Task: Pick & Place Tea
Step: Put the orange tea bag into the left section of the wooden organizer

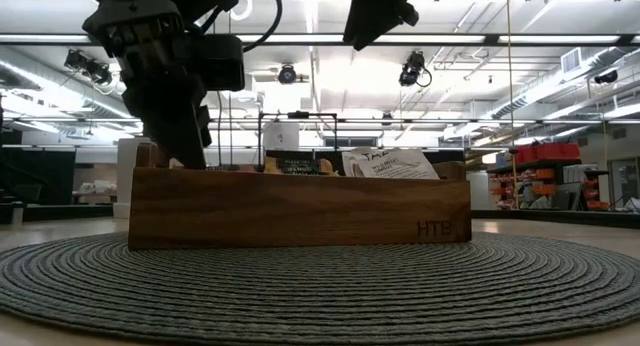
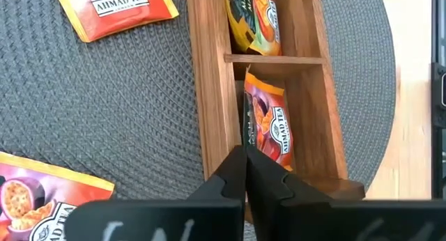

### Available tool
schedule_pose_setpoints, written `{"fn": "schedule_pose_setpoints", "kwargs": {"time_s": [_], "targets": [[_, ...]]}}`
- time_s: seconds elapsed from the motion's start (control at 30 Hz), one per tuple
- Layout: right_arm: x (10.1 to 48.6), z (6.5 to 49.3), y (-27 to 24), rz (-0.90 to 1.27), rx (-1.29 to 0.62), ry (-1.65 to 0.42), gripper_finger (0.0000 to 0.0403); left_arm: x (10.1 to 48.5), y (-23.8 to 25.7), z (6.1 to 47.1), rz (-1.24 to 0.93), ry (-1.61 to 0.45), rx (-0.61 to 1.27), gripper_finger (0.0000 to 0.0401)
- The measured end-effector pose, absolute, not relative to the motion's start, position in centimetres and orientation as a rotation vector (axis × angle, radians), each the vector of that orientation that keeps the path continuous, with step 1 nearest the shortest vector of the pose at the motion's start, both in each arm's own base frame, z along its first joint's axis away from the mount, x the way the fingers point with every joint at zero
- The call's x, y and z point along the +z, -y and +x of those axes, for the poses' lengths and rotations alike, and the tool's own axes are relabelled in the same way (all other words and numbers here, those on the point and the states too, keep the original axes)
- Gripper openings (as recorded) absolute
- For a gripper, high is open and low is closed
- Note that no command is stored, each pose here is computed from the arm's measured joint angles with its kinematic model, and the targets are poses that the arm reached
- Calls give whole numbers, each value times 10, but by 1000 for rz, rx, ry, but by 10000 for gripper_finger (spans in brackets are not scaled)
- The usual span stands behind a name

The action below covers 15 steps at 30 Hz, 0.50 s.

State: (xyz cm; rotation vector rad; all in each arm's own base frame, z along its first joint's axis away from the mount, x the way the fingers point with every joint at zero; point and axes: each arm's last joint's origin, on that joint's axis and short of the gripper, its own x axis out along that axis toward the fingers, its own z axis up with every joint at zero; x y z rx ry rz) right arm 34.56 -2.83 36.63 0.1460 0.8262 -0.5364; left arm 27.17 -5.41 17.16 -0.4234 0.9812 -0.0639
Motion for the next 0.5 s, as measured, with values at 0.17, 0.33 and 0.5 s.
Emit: {"fn": "schedule_pose_setpoints", "kwargs": {"time_s": [0.17,0.33,0.5], "targets": [[366,346,28,139,-534,-829,169,172,54,272,-422,-981,-64,3],[366,345,28,138,-534,-835,169,177,52,267,-411,-987,-26,2],[366,345,29,131,-532,-839,169,199,48,261,-345,-999,40,2]]}}
